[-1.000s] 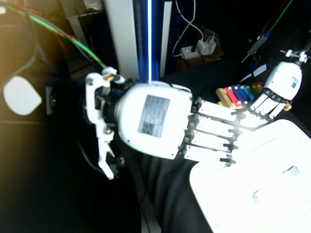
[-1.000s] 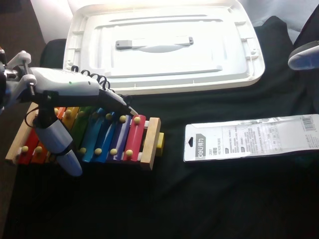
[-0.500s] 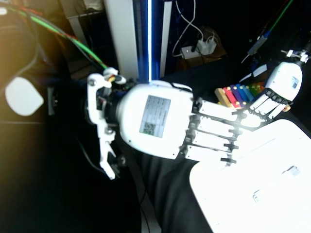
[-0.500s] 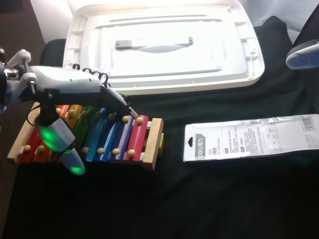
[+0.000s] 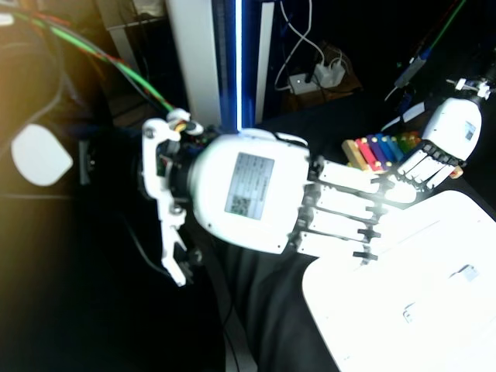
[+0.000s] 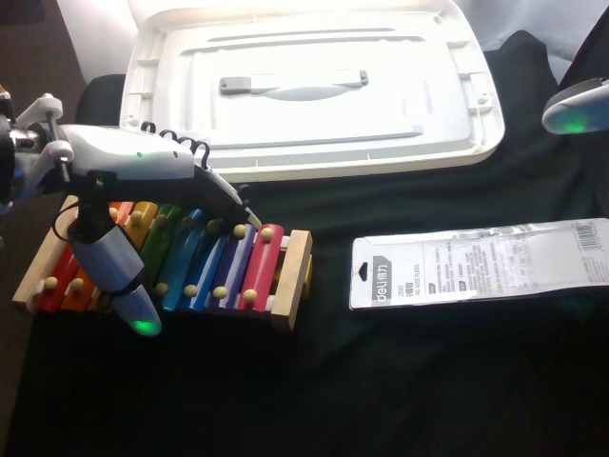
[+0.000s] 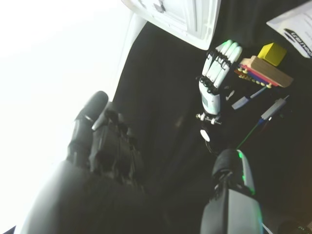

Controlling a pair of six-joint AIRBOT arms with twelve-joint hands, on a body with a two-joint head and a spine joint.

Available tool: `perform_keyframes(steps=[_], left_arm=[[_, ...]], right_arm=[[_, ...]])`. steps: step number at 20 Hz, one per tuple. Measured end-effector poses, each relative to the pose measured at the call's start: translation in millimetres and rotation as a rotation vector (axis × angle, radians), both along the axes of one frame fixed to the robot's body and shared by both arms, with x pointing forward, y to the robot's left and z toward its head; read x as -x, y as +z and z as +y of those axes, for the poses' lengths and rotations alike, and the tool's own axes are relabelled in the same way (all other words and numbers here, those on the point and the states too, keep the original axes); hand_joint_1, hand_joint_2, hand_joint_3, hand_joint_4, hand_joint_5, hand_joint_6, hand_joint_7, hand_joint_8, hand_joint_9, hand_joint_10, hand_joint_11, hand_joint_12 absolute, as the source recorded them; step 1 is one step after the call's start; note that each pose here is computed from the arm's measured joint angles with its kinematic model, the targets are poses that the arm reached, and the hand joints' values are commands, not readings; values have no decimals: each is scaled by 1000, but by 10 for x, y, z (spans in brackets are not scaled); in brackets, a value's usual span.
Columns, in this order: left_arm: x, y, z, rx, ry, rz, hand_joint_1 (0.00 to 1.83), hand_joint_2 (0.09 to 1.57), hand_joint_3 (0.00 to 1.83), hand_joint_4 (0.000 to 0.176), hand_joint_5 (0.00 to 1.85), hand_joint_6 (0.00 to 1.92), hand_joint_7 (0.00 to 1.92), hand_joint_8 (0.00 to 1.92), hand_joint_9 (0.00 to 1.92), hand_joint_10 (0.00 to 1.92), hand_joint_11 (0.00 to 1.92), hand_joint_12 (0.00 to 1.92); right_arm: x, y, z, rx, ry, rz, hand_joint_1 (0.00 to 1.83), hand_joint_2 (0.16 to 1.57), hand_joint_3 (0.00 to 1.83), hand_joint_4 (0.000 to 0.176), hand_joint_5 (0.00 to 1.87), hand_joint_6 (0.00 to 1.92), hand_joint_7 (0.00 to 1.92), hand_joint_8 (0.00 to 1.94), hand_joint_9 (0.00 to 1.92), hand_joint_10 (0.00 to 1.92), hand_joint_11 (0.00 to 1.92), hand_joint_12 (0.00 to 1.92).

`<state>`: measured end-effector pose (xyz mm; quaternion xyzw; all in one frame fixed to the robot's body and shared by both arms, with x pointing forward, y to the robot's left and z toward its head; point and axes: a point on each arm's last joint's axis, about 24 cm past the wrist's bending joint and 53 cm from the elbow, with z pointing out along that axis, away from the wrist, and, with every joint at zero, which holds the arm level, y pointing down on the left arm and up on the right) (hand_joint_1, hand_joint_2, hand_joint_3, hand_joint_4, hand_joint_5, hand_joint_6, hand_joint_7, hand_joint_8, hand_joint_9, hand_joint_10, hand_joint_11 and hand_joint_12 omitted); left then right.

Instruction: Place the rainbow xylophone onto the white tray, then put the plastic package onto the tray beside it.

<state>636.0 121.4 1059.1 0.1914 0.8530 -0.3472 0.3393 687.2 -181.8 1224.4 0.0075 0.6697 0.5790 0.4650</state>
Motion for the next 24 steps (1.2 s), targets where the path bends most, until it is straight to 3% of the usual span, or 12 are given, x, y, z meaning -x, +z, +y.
perform_keyframes(steps=[1,2,3,5,7,8,9,14,15,16,18,24], left_arm=[[5,13,5,-4,-6,-12,1341,1153,0,0,915,12,862,1186,919,17,486,866],[4,18,5,-2,-7,-13,1213,1178,0,17,840,990,856,1178,920,14,484,889],[1,33,3,1,-6,-16,1173,1203,4,34,787,1242,811,1248,899,8,456,887],[8,62,-12,1,-15,-28,1120,1179,2,0,838,1188,766,347,832,9,377,776],[-10,108,-7,2,-17,-42,1128,1173,0,0,850,1170,863,107,815,2,366,669],[-17,140,3,4,-19,-50,1168,1177,7,0,838,1187,855,983,846,11,422,650],[-25,186,15,3,-23,-69,1168,1197,4,26,795,1247,826,1208,860,13,459,625],[-119,428,-19,42,-14,-117,1159,1223,1,24,731,1327,804,1303,887,12,480,588],[-122,448,-28,47,-15,-119,1164,1216,0,17,731,1325,830,1264,896,14,493,577],[-134,489,-26,49,-17,-129,1294,1175,0,0,654,689,840,1230,886,8,511,554],[-170,586,-17,60,-13,-150,1201,1078,0,0,802,95,872,127,869,8,519,425],[-259,874,-40,92,-13,-214,1270,1071,2,0,823,5,903,4,908,8,502,877]], right_arm=[[-1,-1,0,0,0,0,728,884,0,0,114,2,225,6,289,8,3,792],[-1,0,-1,0,0,0,743,889,0,0,113,1,223,5,291,8,6,793],[-2,0,-2,0,-1,0,751,890,0,1,112,1,221,4,292,8,8,794],[0,0,0,0,0,0,738,888,0,2,116,2,232,7,306,13,23,799],[1,1,1,0,1,0,755,889,0,15,126,5,238,8,310,12,16,793],[-1,1,-1,0,0,0,758,891,0,17,127,1,240,2,325,8,35,764],[-6,1,-9,1,-2,-1,736,880,0,18,121,0,241,1,329,7,35,754],[-4,-7,8,0,1,1,775,906,7,0,118,0,250,5,335,8,38,745],[-5,-7,8,0,1,1,794,903,4,3,123,2,249,4,324,3,31,740],[-6,-6,6,0,0,1,803,898,1,1,127,3,252,5,327,4,36,740],[-9,-5,0,0,-1,0,775,881,0,0,130,4,268,9,338,8,52,739],[-13,-7,2,0,-1,0,773,872,0,8,131,0,286,3,357,2,90,683]])
